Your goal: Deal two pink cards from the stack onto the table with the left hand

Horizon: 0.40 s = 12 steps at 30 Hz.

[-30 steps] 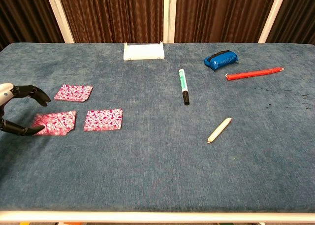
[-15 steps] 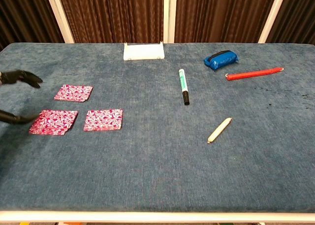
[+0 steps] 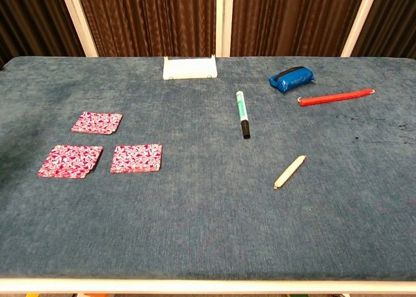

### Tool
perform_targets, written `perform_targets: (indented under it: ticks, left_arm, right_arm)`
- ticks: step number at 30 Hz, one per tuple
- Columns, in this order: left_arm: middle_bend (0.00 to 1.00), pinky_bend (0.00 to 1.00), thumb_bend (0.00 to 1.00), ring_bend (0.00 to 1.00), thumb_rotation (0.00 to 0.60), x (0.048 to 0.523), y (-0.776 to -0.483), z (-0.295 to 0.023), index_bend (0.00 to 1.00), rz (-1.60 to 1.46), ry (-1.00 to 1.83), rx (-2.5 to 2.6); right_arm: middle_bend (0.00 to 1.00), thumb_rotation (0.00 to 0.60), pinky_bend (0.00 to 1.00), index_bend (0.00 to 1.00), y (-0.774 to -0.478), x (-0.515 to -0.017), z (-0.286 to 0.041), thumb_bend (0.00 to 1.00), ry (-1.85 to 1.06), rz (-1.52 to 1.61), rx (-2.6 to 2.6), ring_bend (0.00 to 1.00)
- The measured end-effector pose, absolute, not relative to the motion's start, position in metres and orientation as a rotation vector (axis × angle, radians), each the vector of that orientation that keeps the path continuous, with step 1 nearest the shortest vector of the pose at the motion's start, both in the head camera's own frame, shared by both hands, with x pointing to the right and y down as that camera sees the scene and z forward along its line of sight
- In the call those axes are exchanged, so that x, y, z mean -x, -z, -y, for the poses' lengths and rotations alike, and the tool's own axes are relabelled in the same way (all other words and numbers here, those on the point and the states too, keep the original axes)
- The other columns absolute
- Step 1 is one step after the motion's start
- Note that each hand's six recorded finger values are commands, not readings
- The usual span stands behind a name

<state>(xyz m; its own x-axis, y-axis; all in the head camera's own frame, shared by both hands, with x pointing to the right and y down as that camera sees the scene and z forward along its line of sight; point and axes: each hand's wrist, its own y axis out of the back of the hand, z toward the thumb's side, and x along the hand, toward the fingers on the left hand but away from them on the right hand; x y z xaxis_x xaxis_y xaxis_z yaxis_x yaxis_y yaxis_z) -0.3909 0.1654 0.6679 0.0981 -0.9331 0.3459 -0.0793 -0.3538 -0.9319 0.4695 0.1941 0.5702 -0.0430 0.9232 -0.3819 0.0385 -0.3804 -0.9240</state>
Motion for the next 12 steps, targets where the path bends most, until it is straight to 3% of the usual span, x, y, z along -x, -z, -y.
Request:
perform_targets:
  ticks: [7, 12]
  left_arm:
    - [0.18, 0.09, 0.16, 0.03, 0.6, 0.45, -0.627, -0.191, 0.22, -0.968, 1.472, 1.364]
    - [0.18, 0.09, 0.16, 0.03, 0.6, 0.459, -0.618, -0.205, 0.22, -0.981, 1.502, 1.375]
  right_arm:
    - [0.0, 0.6, 0.0, 0.0, -0.574, -0.464, -0.198, 0.25, -1.5, 0.997, 1.514, 0.0]
    - [0.0, 0.6, 0.0, 0.0, -0.574, -0.462, -0.201, 0.24, -1.499, 0.979, 1.513, 0.0]
